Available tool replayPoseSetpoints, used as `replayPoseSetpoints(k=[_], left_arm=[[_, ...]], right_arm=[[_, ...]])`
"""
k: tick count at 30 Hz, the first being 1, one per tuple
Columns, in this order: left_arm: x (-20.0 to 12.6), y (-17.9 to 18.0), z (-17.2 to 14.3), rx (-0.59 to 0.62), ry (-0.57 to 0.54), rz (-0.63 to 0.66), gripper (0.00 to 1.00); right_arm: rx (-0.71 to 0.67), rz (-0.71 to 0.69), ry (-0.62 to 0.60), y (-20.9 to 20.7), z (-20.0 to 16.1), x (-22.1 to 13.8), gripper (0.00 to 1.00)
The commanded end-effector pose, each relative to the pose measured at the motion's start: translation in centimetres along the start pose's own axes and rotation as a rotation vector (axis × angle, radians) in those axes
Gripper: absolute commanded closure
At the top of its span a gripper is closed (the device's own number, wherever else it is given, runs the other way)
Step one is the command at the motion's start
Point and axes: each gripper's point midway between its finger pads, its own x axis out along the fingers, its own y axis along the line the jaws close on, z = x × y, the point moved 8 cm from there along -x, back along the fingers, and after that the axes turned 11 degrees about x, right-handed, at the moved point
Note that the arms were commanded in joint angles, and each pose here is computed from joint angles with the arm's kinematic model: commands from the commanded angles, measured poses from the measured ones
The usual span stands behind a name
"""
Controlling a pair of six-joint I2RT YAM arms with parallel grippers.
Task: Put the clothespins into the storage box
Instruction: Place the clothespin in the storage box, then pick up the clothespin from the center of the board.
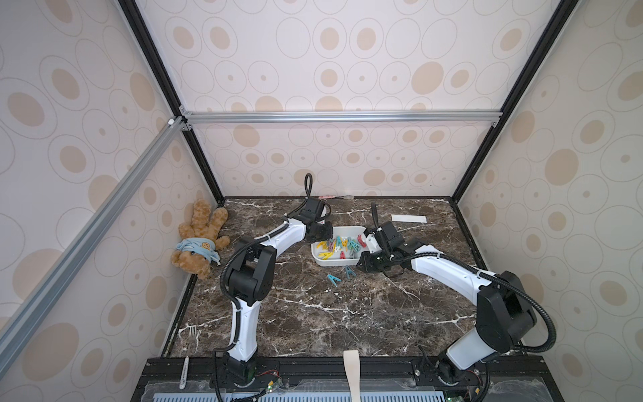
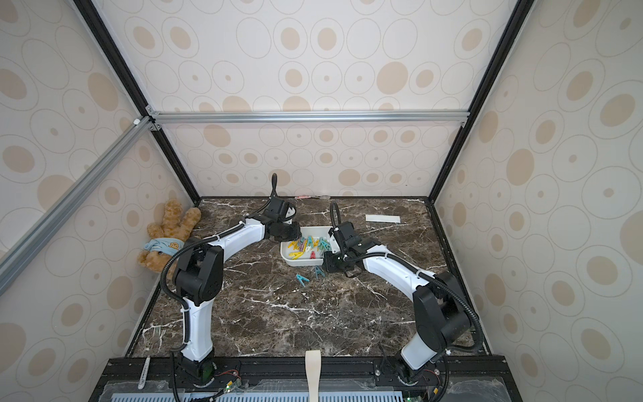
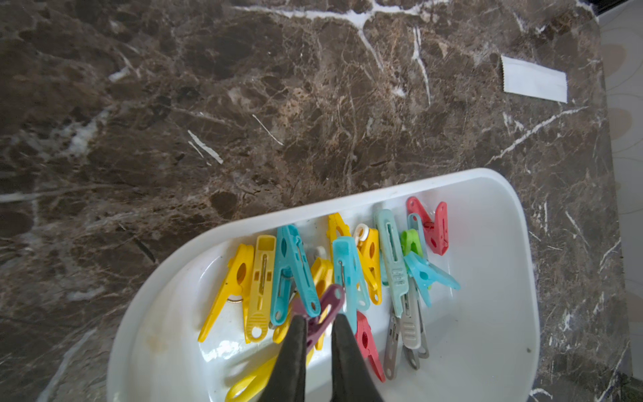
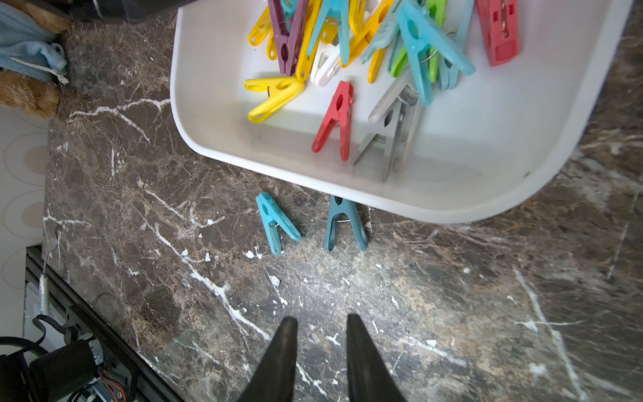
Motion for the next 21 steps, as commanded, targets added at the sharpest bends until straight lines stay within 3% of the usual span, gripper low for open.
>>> replayPoseSetpoints(k=[1,11,21], left_arm=[[-1.4,-0.8,1.4,0.03,-0.031,-0.003,0.81],[-6.2,-1.8,1.4,0.062,-0.115,-0.016,0.72],[-11.3,-1.2,-3.3,0.061,-0.163,0.031,0.63]], right_arm=[[-0.023,0.008,-0.011,0.6,0.4,-0.1,0.72],[-0.046,-0.025,-0.008,1.0,-0.5,-0.2,0.7],[-0.092,-0.086,0.02,1.7,-1.7,2.3,0.66]])
